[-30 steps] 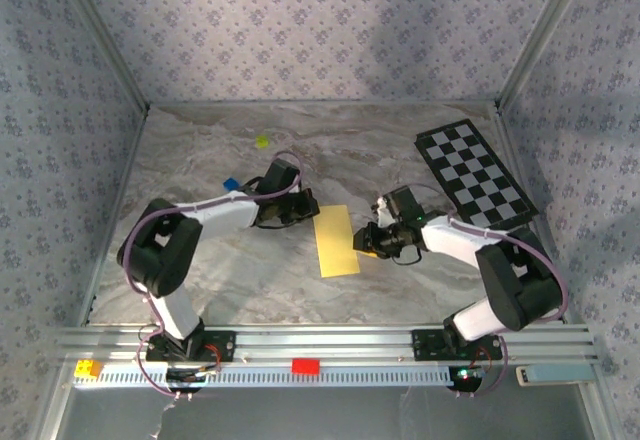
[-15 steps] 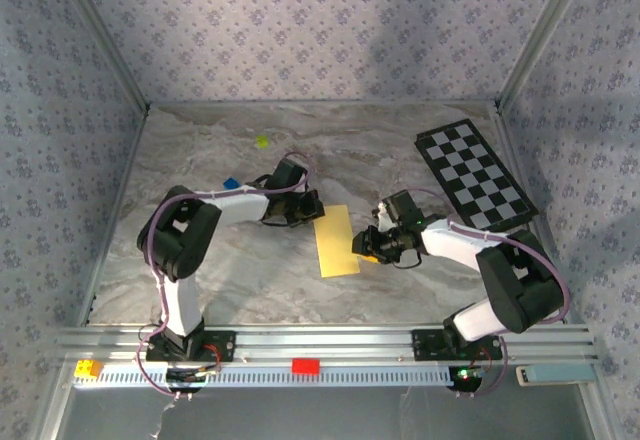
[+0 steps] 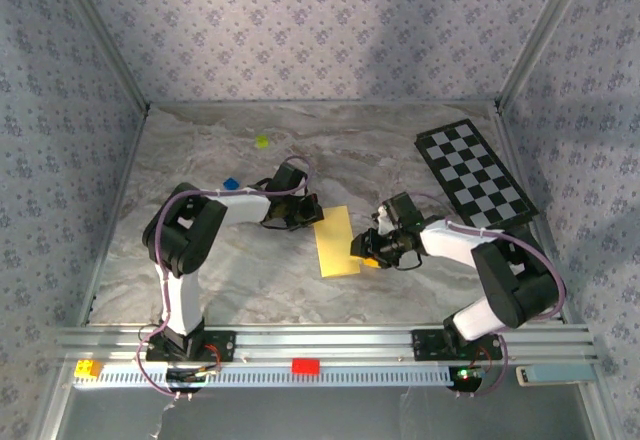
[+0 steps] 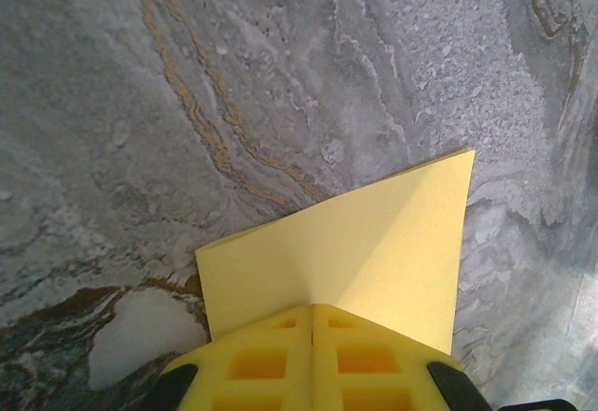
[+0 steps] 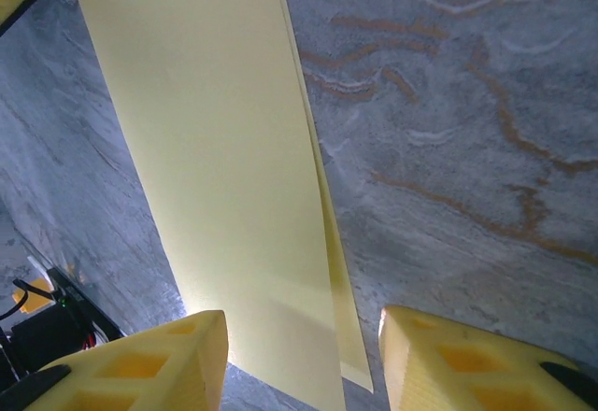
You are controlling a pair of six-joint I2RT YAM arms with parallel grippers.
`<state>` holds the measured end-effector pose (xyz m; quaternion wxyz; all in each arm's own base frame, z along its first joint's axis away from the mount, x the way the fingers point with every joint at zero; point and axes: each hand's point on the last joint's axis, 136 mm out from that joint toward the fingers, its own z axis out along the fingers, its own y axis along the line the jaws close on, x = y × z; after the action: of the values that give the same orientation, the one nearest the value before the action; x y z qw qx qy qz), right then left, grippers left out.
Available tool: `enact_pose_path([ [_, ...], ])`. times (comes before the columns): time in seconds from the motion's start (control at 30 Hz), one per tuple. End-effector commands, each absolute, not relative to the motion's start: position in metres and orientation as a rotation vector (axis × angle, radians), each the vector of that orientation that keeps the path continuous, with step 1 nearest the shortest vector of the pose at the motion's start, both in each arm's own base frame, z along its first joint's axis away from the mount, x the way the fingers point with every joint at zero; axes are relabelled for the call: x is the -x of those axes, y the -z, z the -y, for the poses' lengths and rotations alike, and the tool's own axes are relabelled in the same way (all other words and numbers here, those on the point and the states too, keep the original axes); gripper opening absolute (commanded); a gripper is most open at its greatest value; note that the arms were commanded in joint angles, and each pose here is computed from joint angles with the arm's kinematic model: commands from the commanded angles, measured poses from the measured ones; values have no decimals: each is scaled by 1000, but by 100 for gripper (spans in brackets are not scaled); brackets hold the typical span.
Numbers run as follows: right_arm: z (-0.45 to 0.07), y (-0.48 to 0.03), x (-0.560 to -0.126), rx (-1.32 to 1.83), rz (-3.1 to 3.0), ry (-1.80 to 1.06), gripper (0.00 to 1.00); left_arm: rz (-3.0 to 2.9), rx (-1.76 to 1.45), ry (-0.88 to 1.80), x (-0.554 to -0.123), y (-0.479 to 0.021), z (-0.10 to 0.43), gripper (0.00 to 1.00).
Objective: Fold a paper plane with a square sheet of paper (pick it up from the middle)
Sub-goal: Fold the triangle a second time at the center of the table.
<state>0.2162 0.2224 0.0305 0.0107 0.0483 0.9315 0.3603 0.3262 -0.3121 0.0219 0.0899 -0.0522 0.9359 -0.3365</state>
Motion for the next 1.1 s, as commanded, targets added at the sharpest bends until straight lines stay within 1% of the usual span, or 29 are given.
enact_pose_path([
  [0.0,-227,-27,-210,-183,-2929,-1197,48,-2848,156,933,-314,-3,300,3],
  [0.43,-233,-35,-216,-199,-2882,-1281,46,-2845,153,947,-314,-2,302,3],
  [0.83,-240,-38,-236,-246,-2799,-1441,45,-2836,123,997,-316,-4,309,3],
  [1.07,-242,-38,-247,-260,-2766,-1476,41,-2833,101,1005,-317,-6,312,3],
])
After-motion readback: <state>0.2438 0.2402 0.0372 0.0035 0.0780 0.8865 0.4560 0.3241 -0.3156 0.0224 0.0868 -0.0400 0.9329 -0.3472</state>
